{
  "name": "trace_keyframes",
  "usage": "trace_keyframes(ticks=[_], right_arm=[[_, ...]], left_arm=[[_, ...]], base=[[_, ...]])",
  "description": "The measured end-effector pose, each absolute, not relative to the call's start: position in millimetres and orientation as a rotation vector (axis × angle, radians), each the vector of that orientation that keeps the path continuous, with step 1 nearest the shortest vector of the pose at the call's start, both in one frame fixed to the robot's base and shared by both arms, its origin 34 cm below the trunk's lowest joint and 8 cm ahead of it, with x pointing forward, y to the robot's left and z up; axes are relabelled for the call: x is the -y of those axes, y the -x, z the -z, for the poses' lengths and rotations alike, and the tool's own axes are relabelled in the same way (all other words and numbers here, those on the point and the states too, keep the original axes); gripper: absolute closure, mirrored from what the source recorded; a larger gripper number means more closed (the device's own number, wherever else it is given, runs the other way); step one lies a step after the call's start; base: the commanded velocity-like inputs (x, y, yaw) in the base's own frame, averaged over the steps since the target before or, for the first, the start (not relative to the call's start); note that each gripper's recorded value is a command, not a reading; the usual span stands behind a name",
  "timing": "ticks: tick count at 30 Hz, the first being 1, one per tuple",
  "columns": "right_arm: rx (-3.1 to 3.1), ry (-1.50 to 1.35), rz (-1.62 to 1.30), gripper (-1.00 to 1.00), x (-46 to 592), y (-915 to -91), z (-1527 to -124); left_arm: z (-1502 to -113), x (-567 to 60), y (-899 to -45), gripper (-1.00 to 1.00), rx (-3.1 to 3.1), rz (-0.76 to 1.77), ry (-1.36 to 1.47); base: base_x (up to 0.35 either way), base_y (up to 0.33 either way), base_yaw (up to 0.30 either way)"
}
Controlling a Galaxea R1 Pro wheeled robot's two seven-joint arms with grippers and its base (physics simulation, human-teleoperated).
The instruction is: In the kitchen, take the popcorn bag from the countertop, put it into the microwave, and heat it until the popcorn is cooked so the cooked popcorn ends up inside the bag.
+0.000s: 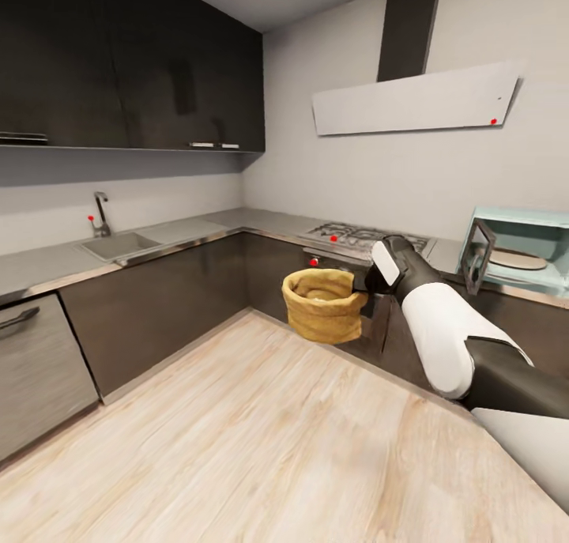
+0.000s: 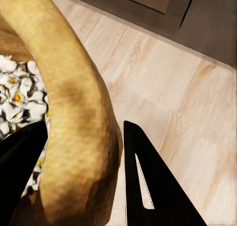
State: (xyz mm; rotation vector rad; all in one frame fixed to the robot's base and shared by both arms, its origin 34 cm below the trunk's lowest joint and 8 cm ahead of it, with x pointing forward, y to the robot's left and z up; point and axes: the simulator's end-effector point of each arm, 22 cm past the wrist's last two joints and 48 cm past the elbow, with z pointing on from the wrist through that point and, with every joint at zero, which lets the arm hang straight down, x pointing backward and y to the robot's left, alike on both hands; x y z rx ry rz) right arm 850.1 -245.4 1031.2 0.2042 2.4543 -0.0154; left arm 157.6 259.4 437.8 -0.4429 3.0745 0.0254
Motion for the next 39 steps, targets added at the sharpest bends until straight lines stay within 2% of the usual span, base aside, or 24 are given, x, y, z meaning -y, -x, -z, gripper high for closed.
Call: trace_keyframes(ticks=[13,34,39], right_arm=[[-2.508,-0.247,0.057,1.0,274.5,-837.2,-990.7],[-2.545,-0.251,0.065,1.0,276.8,-827.6,-965.0],[-2.536,-0.267,0.16,1.0,307.8,-825.9,-966.8]], left_arm=[[-437.8,-259.1,-157.6,-1.0,-3.074,-0.026,0.444],[-437.9,-259.8,-160.0,-1.0,-3.069,-0.027,0.442],[-437.9,-260.2,-160.0,-1.0,-3.069,-0.028,0.442]], base=[[0.0,0.0,-0.287],[0.0,0.0,-0.287],[0.0,0.0,-0.287]])
